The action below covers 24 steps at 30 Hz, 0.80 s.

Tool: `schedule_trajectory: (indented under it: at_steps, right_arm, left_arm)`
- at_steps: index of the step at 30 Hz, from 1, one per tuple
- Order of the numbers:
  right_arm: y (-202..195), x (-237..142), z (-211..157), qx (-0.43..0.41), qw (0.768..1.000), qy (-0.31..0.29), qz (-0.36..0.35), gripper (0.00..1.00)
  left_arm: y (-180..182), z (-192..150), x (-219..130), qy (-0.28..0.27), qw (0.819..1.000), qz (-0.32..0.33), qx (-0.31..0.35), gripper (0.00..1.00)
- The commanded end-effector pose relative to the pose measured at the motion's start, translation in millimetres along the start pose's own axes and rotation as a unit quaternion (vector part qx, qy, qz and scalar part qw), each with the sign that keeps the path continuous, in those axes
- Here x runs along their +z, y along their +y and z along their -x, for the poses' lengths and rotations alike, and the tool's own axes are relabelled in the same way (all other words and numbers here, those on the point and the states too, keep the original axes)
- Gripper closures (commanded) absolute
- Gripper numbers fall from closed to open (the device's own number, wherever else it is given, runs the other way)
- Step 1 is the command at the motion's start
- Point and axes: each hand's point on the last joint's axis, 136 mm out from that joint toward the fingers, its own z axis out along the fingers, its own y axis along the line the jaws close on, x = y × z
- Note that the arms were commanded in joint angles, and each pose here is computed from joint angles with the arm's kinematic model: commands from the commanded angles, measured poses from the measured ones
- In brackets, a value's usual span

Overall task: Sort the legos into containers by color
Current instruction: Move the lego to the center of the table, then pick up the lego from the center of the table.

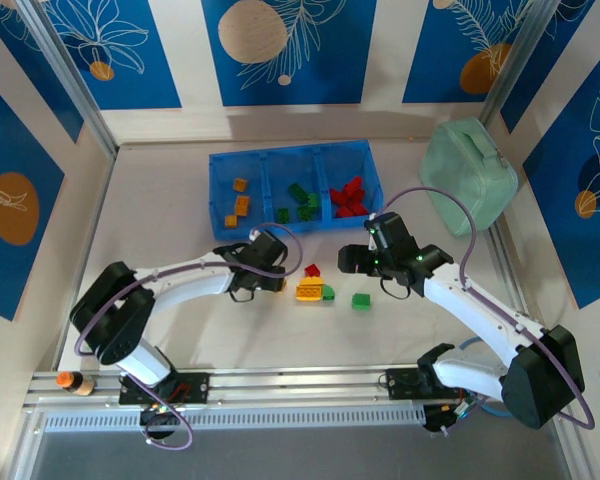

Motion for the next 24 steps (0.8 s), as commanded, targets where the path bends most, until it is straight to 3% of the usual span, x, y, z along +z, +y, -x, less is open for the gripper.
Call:
schedule_trajectory:
  at_steps: [1, 7, 17, 24]
  right_arm:
    - [4, -4, -1, 0.007, 1.000, -0.002, 0.017, 0.21]
    - [8, -2, 1, 0.008, 1.000, 0.001, 0.022, 0.21]
    - [4, -1, -2, 0.007, 1.000, 0.002, 0.014, 0.21]
    - [4, 0, -2, 0.008, 1.000, 0.002, 0.015, 0.21]
  left_arm:
    - [-3, 7, -13, -0.017, 1.000, 0.009, 0.018, 0.28]
    - [-36, 7, -7, -0.002, 0.998, -0.035, 0.057, 0.24]
    - [-44, -7, 19, 0.039, 0.997, -0.035, 0.061, 0.26]
    - [-42, -8, 24, 0.039, 0.997, -0.028, 0.060, 0.50]
